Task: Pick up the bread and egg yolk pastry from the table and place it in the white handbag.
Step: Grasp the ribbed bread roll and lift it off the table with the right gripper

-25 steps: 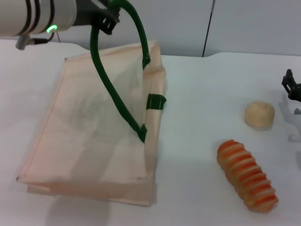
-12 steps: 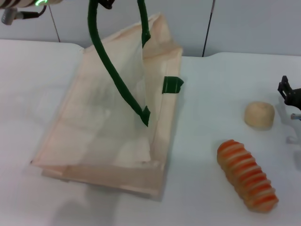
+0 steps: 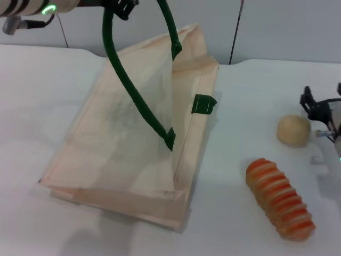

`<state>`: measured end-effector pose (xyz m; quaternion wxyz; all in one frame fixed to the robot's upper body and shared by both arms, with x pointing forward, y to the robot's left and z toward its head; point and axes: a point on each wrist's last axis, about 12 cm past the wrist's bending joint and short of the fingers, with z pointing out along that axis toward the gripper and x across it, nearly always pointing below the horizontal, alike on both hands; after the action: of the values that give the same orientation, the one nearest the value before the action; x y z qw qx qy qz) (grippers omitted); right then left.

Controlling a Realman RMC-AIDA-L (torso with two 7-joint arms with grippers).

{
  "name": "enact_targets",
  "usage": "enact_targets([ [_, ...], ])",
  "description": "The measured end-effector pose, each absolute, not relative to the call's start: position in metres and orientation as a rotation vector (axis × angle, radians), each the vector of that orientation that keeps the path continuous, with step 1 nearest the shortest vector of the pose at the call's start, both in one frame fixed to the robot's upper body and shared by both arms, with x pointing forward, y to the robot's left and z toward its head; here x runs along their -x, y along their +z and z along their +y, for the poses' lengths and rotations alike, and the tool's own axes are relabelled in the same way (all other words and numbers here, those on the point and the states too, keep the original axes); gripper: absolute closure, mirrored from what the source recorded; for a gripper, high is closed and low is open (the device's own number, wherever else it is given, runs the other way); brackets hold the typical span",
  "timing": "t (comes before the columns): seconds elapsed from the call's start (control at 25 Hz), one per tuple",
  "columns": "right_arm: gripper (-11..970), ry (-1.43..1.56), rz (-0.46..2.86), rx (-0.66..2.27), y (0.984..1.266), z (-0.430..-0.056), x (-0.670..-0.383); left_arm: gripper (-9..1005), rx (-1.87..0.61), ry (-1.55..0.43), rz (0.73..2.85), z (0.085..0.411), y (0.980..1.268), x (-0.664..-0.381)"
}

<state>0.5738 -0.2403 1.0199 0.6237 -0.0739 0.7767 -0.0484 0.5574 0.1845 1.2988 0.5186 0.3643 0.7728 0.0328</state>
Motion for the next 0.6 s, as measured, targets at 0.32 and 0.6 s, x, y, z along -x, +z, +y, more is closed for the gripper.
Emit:
enact_targets([
  [0.32,173,-0.08,1.714,0.163,1.034,-0.218,-0.564,858,-0.864,0.113,1.871,0.19,1.298,-0.558],
  [0.6,173,-0.042,1.693,0.109,1.057,-0.215,-0.563,858,-0.861,0.128,1.881,0.193,1.296,-0.558],
])
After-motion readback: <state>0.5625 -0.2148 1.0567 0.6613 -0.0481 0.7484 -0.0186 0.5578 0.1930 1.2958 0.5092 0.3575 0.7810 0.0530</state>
